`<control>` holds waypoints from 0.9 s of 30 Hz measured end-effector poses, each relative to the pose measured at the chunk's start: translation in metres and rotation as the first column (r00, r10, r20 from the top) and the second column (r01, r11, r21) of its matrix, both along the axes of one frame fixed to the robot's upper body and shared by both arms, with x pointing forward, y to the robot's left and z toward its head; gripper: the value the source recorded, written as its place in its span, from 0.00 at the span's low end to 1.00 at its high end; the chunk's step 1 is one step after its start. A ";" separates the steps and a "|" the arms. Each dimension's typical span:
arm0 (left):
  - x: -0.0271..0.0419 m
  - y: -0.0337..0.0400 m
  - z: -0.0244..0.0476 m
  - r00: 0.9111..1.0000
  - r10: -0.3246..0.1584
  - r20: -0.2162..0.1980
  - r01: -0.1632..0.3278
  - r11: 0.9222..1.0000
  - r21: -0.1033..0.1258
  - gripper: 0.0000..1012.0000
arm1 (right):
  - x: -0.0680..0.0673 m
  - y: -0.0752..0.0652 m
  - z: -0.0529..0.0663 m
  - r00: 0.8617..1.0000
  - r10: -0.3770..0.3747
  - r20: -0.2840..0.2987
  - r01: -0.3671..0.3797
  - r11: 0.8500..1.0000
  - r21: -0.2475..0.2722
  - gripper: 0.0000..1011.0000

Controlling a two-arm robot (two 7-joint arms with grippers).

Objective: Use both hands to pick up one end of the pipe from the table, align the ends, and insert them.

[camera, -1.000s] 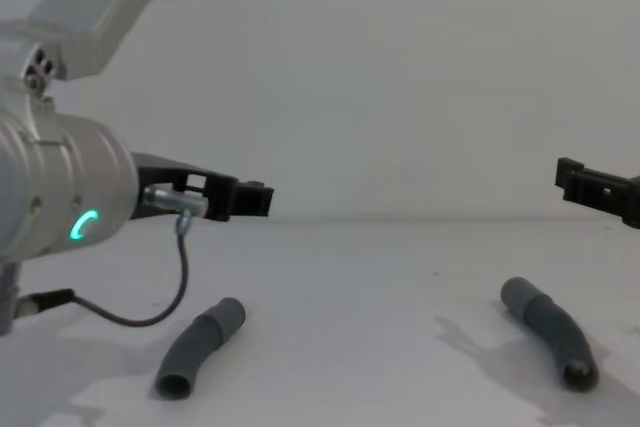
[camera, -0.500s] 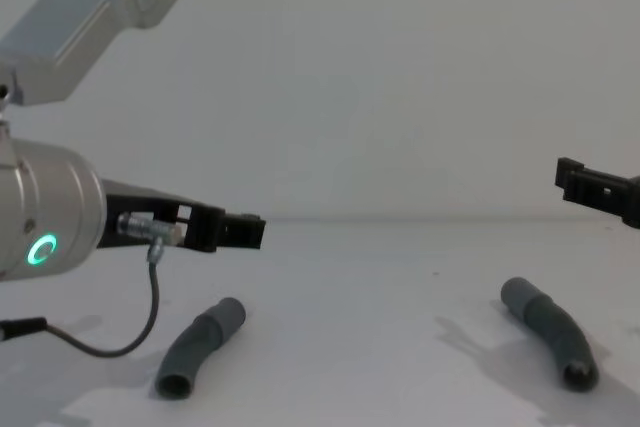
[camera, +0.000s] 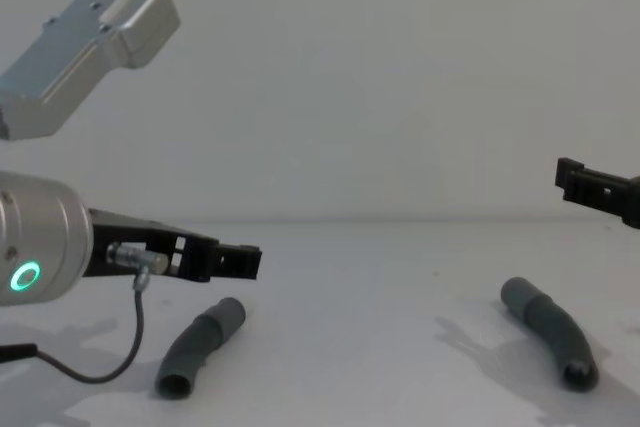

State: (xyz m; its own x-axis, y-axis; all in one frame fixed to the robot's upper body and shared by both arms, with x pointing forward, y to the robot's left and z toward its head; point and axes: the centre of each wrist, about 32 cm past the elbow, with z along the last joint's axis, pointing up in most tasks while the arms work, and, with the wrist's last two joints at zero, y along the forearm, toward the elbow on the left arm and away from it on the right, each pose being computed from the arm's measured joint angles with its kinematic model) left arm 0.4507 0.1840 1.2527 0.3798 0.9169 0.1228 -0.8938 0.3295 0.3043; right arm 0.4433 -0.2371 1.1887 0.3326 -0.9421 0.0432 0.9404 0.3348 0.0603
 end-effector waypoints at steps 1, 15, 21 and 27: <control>0.0004 0.0005 -0.0004 1.000 -0.002 -0.002 0.002 1.000 -0.001 0.99 | 0.000 0.000 0.000 1.000 0.000 0.000 0.000 1.000 0.000 0.99; 0.0024 0.0059 -0.0118 0.999 0.008 -0.035 -0.008 1.000 -0.008 0.99 | 0.000 0.000 0.000 1.000 0.000 0.000 0.000 1.000 0.000 0.99; 0.0029 0.0056 -0.0165 0.999 0.013 -0.047 -0.013 1.000 -0.008 0.99 | 0.000 0.000 0.000 1.000 0.000 0.000 0.000 1.000 0.000 0.99; 0.0049 0.0036 -0.0219 0.998 0.017 -0.060 -0.017 1.000 -0.006 0.99 | 0.000 0.000 0.000 1.000 0.000 0.000 0.000 1.000 0.000 0.99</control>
